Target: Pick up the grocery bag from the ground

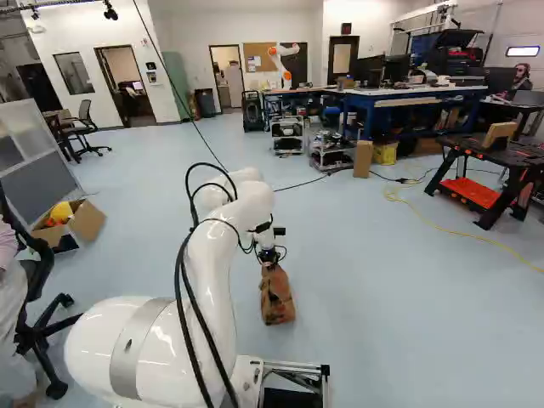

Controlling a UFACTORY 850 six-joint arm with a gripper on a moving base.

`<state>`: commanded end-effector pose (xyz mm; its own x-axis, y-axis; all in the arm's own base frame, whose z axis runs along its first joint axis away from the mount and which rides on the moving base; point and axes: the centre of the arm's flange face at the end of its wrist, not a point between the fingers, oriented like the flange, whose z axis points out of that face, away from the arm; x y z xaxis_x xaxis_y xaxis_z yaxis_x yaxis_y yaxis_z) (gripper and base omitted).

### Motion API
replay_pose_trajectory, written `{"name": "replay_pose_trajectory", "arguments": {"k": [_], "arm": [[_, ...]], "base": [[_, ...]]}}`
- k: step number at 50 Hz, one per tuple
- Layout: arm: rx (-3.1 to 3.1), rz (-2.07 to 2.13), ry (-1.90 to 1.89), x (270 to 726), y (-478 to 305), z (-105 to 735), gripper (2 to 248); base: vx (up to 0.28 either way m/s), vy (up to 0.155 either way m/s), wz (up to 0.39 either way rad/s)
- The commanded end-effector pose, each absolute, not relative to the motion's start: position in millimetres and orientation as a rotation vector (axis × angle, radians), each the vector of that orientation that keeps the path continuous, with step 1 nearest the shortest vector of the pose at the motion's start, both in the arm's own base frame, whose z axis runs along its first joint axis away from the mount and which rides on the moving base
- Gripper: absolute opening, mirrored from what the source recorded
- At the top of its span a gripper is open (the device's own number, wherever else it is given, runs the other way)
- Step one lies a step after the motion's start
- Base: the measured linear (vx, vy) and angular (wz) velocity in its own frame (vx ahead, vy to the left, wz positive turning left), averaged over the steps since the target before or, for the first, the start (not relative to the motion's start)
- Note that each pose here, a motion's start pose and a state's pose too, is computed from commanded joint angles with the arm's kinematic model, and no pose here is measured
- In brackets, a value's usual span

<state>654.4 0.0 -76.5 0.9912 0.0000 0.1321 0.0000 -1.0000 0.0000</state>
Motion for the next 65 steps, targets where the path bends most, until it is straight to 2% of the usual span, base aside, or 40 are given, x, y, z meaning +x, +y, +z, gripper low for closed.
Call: {"name": "replay_pose_trajectory", "arguments": {"k": [21,65], "arm": [[3.119,0.38,0.0,627.3,0.0,-13.0,24],[2.935,1.084,-0.073,545.5,-1.2,141.5,24]], "base": [[0.0,0.0,0.0],[0.0,0.0,0.0]]}}
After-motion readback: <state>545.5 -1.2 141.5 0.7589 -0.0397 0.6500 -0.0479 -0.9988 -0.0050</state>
